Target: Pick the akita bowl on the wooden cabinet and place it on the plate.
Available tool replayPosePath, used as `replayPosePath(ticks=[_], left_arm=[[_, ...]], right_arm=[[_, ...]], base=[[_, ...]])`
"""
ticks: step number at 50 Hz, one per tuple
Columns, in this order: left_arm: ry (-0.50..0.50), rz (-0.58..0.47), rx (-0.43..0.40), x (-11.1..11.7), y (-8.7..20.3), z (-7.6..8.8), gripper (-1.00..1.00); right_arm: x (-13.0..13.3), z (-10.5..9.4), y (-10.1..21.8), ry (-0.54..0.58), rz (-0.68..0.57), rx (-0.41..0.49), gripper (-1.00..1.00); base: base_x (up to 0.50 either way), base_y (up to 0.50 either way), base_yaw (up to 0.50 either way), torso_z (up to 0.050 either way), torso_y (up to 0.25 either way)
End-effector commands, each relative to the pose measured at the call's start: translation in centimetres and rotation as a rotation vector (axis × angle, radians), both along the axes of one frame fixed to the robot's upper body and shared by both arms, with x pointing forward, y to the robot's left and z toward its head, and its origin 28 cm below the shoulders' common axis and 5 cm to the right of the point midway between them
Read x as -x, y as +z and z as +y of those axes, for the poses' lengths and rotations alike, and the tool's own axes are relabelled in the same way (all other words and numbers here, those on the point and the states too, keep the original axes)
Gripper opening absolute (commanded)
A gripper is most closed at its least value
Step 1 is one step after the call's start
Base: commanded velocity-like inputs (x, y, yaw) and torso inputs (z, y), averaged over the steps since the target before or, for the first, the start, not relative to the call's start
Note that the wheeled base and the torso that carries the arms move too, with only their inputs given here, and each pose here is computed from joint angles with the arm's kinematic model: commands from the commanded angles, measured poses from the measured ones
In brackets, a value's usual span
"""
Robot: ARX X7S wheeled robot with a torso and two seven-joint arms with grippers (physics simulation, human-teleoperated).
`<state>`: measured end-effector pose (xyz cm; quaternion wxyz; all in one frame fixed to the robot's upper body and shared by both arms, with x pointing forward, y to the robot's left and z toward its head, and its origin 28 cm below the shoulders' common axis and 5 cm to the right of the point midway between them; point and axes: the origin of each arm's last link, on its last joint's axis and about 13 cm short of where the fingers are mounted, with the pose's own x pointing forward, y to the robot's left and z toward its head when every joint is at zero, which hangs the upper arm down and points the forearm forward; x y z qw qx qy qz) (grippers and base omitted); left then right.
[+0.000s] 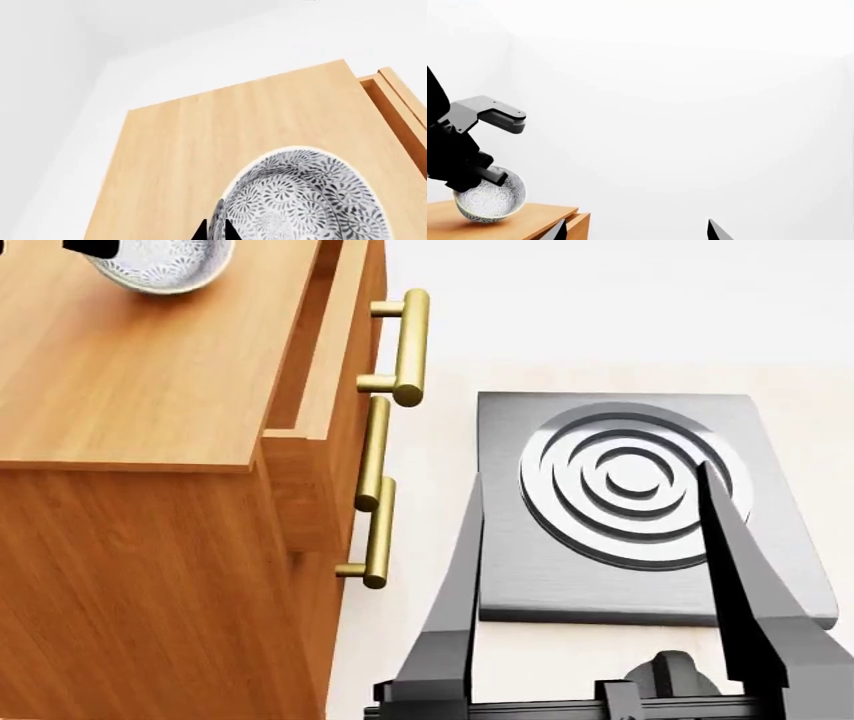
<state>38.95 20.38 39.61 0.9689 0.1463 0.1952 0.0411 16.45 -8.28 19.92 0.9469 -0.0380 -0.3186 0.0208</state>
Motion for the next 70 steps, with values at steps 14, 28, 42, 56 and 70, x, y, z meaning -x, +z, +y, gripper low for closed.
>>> replayPosePath(ticks=[14,28,42,56,70], left_arm=[[-0.124,-0.184,-0.222,-0.1,2.2,-2.1,-1.00],[-0.188,-0.412,-0.288,0.6,4.7,-4.1,-1.00],[-0.325,-0.570,-0.403,2.3,4.4,-6.0,-1.00],[-0.434,-0.686,-0.431,3.8,4.0,-6.8,-1.00],[-0.510,-0.803,-0.458,5.4,2.8,-7.4,-1.00]], right_arm=[[0.1,-0.1,0.1,-0.005,-0.007,-0.001,1.00],[0.3,-0.1,0.2,-0.009,-0.014,0.000,1.00],[0.3,-0.2,0.3,-0.011,-0.015,-0.001,1.00],[0.4,-0.2,0.3,-0.013,-0.018,0.002,1.00],[0.5,-0.2,0.2,-0.017,-0.020,0.013,1.00]], base=[[0.00,0.00,0.00,0.000,0.000],[0.00,0.00,0.00,0.000,0.000],[0.00,0.00,0.00,0.000,0.000],[0.00,0.00,0.00,0.000,0.000],[0.00,0.00,0.00,0.000,0.000]])
